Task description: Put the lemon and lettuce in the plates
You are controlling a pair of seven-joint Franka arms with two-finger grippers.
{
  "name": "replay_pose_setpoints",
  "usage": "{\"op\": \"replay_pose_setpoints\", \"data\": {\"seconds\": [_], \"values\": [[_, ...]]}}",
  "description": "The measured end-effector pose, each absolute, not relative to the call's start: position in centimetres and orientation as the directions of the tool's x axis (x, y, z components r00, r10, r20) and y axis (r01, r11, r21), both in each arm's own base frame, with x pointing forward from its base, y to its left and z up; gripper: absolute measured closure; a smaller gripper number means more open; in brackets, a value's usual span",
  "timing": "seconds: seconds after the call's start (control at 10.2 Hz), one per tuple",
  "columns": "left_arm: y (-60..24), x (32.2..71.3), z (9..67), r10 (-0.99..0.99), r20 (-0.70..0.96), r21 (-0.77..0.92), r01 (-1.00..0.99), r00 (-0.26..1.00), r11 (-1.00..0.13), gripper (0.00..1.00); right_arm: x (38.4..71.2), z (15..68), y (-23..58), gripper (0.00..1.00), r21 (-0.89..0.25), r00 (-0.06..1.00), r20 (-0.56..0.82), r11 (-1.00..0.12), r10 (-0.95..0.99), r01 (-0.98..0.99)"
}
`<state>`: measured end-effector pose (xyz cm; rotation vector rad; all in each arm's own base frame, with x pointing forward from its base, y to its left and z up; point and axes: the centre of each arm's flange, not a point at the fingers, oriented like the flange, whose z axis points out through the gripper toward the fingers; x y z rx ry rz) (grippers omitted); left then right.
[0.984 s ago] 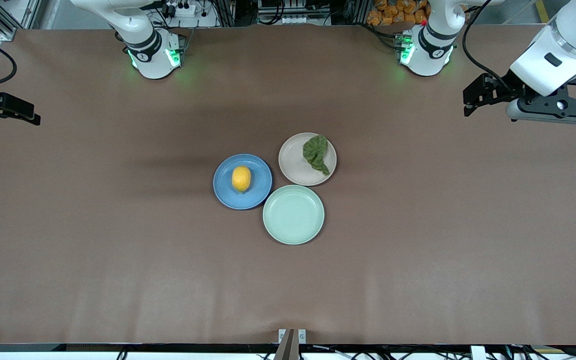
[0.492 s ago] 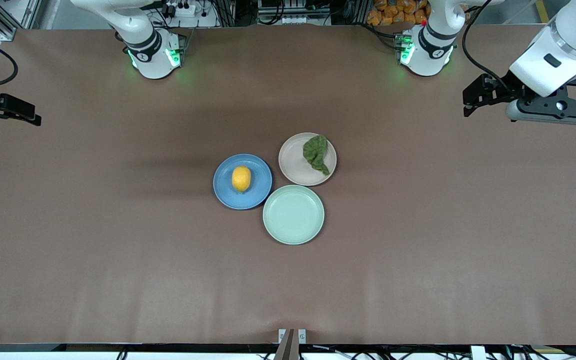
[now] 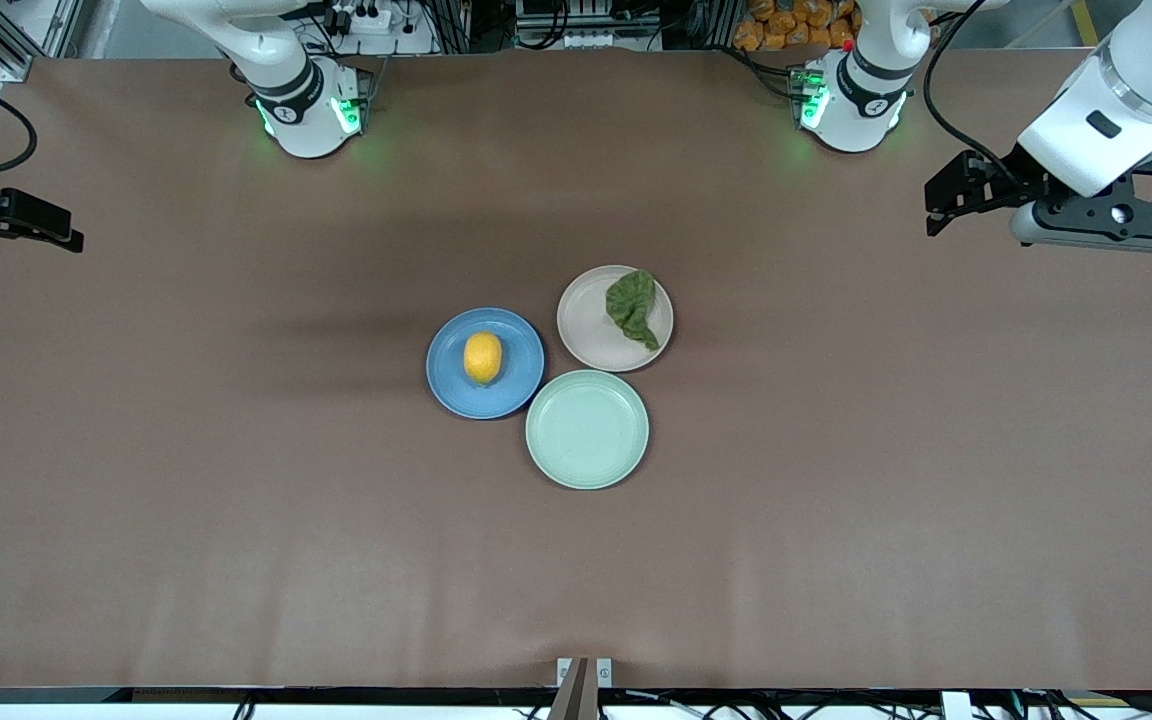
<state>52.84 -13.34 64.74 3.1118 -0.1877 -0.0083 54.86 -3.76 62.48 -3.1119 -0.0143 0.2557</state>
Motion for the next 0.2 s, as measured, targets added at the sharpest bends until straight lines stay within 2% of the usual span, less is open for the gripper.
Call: {"op": "replay_pose_setpoints", "data": {"seconds": [0.2], "values": [[-13.37, 52.85, 64.71, -0.121, -0.004, 0.024, -0.120, 0.993, -0.992, 0.00, 54.86, 62.48, -3.76, 0.00, -0.020, 0.987, -0.163, -1.000, 0.011, 0.008]]}}
